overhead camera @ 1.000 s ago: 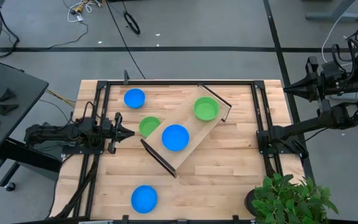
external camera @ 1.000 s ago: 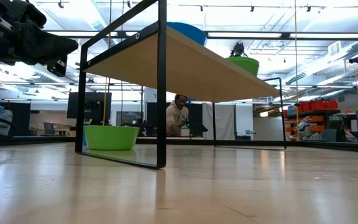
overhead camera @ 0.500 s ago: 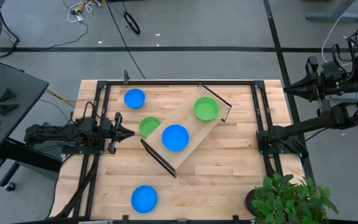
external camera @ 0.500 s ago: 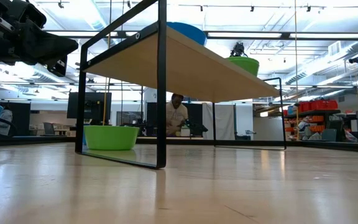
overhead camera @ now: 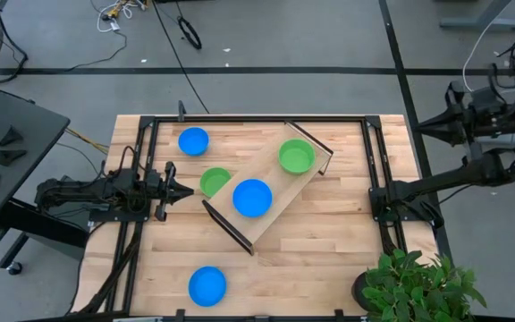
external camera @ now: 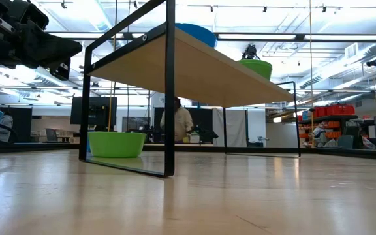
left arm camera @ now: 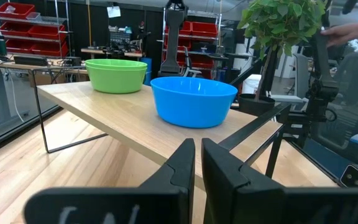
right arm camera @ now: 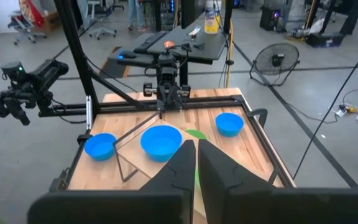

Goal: Pick & Place Mini bowls
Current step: Stack the bottom blue bowl on top of the blue bowl on the shelf

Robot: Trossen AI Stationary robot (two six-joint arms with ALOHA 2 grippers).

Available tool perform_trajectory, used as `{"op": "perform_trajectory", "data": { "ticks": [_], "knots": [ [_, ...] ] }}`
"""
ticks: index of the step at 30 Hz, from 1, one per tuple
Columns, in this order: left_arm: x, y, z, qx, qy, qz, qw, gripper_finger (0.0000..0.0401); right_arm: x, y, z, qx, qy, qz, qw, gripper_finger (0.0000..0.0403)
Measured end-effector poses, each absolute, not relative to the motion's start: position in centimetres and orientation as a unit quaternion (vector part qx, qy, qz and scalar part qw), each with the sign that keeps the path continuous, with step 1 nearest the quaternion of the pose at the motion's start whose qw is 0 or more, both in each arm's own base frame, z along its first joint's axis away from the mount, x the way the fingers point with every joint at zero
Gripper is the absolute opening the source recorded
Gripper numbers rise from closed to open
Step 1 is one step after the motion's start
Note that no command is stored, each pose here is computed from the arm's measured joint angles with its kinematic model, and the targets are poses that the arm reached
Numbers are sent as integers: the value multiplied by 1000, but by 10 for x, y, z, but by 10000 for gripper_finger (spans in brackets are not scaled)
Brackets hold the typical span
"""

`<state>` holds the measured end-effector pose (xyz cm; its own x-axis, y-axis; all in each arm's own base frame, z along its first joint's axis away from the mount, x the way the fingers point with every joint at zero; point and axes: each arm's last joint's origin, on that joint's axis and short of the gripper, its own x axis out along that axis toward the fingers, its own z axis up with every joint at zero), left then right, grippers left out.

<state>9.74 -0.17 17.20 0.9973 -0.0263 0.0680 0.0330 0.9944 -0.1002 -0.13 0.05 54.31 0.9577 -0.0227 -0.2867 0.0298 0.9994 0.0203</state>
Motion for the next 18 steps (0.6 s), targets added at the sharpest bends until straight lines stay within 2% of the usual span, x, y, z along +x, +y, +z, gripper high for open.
{"op": "perform_trajectory", "data": {
  "ticks": [18],
  "knots": [
    [97, -2, 172, -51, -33, -15, 998, 32, -62, 3, 536, 10, 75, -13, 997, 23]
  ]
}}
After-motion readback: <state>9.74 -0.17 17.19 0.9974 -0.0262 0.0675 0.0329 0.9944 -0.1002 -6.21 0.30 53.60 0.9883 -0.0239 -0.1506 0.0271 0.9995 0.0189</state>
